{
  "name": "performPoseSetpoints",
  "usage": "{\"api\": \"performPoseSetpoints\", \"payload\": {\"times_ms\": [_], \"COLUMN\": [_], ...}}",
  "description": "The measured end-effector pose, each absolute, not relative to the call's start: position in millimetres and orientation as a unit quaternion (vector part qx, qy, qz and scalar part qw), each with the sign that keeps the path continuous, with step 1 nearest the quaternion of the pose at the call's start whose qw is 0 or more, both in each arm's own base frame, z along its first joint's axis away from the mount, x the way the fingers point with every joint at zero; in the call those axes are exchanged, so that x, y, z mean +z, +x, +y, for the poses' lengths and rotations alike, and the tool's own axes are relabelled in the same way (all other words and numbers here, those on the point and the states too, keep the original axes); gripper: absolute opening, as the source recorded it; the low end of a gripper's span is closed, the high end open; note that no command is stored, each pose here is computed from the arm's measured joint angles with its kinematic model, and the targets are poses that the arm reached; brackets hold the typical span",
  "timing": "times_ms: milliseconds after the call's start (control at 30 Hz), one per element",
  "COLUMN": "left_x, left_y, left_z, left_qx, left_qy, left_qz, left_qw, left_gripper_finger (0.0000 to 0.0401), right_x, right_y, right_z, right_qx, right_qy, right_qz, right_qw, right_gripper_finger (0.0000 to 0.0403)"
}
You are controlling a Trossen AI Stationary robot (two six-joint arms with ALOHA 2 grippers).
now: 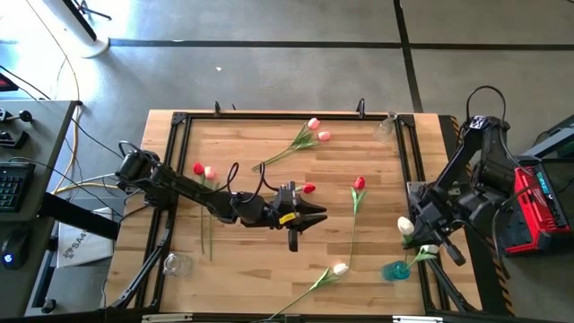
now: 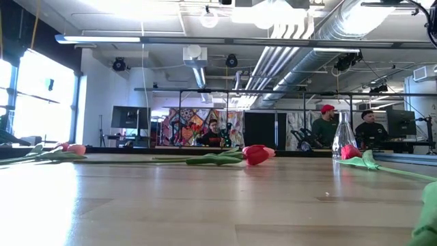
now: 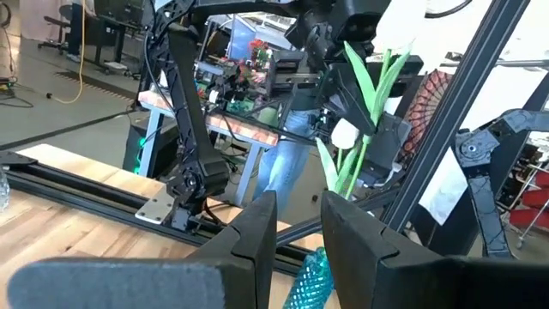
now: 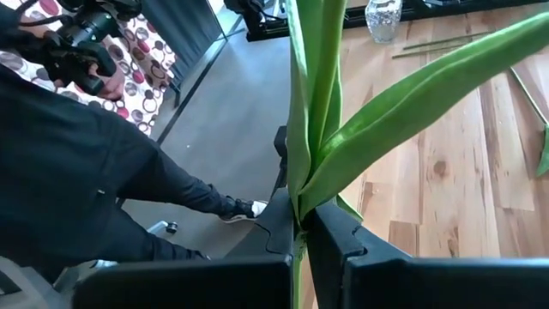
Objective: Sort flowers into vase by color
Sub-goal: Put the top white flower into the blue vase, then put the white flower into the blue vase
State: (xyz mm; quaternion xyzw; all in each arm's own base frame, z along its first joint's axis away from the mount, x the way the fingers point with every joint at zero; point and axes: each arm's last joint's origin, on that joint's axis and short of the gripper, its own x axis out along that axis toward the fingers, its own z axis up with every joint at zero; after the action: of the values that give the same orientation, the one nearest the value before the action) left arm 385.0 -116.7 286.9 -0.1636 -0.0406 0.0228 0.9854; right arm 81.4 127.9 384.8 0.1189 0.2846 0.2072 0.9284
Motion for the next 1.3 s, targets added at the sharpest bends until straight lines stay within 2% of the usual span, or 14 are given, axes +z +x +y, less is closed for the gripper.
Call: {"api": "performPoseSetpoints", "payload": {"times_ms": [267,567,733,933,1133,1300], "left_x": [287,286,286,286,282,270], "left_y": [385,385,385,385,385,383], "left_z": [-117,-117,-117,-117,-120,-125], "left_qx": [0.023,0.023,0.023,0.021,-0.008,-0.010], "left_qy": [-0.164,-0.163,-0.163,-0.163,-0.156,-0.149], "left_qz": [-0.040,-0.038,-0.037,-0.037,-0.013,0.049], "left_qw": [0.985,0.986,0.986,0.986,0.988,0.988], "left_gripper_finger": [0.0080,0.0080,0.0080,0.0080,0.0080,0.0080], "right_x": [380,375,377,390,439,471], "right_y": [83,84,81,74,67,63], "right_z": [136,138,136,127,110,89], "right_qx": [0.203,0.197,0.217,0.238,0.283,0.212], "right_qy": [0.110,0.113,0.150,0.227,0.274,0.305], "right_qz": [0.300,0.325,0.346,0.354,0.259,0.167], "right_qw": [0.926,0.918,0.900,0.876,0.882,0.913], "right_gripper_finger": [0.0010,0.0093,0.0121,0.0123,0.0124,0.0124]}}
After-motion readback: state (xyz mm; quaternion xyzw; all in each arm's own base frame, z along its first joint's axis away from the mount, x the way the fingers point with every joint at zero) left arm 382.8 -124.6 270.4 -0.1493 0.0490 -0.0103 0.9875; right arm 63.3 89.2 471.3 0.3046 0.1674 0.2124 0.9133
